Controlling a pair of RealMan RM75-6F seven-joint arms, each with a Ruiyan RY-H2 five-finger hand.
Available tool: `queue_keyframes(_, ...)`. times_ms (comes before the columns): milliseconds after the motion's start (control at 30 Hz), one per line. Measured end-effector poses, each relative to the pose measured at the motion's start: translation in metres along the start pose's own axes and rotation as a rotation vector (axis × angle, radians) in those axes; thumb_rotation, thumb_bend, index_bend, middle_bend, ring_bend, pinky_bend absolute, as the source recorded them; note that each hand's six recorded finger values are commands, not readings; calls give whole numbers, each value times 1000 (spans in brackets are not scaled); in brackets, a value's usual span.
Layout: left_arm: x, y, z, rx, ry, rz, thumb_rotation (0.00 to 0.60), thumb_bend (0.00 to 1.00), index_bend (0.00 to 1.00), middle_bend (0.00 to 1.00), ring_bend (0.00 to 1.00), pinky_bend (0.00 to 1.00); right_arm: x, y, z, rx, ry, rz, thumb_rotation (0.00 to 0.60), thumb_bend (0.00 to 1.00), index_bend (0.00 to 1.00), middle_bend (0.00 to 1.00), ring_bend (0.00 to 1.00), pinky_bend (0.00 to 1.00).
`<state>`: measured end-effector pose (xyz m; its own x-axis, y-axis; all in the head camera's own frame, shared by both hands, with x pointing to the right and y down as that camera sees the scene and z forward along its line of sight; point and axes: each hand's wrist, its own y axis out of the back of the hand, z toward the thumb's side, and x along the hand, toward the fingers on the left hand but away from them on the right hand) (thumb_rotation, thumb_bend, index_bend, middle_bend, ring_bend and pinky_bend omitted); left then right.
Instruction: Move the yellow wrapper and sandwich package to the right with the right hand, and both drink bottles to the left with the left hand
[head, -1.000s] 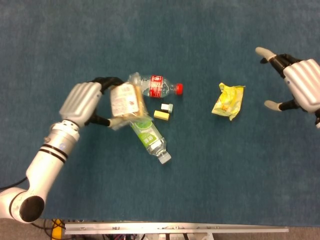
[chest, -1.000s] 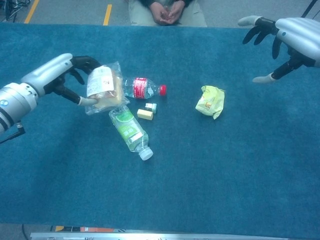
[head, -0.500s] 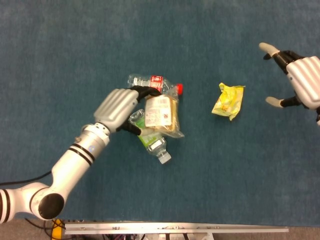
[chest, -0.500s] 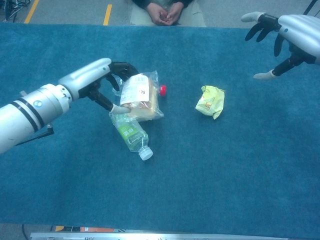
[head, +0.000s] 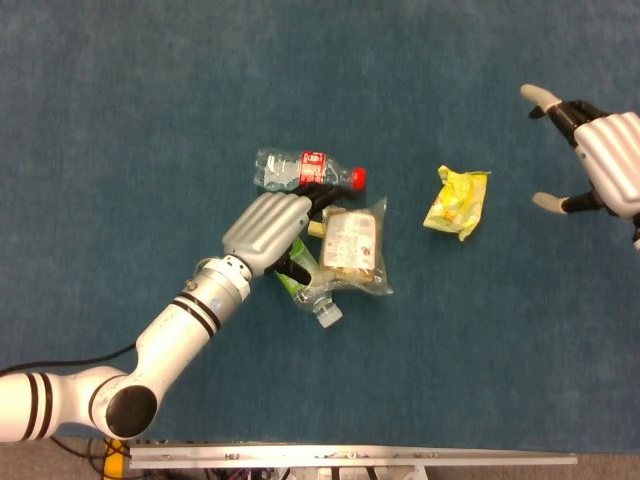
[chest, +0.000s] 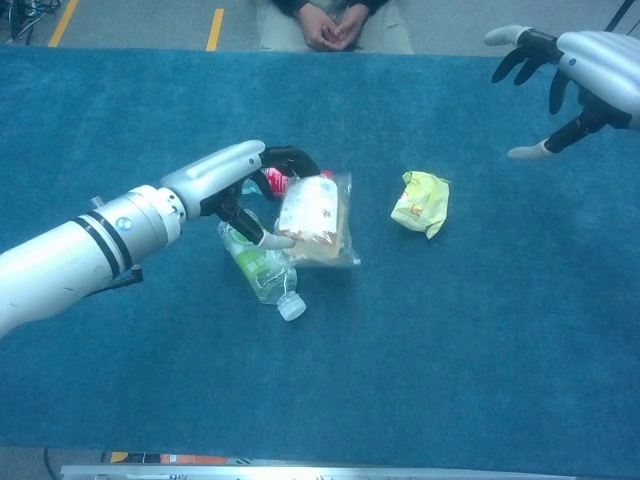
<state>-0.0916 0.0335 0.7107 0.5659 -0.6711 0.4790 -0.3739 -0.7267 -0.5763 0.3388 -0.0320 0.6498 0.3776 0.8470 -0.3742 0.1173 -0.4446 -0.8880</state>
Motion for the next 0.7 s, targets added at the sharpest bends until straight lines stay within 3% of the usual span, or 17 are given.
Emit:
queue_keyframes(167,-1,4,-6,23,19,2,547,171,0,0,0,126,0,1,-1,-1,-3,-3,600,51,76,308,286,525)
queue_keyframes(433,-13,27,-28,93,72,64,557,172,0,0,0,126,0,0,5,0,22,4,600,52,76,308,286,524)
queue_keyframes(700,-43,62,-63,159,173,158,578,171,0,0,0,127,2,-2,27,32,126,20,600,3,76,308,282,504)
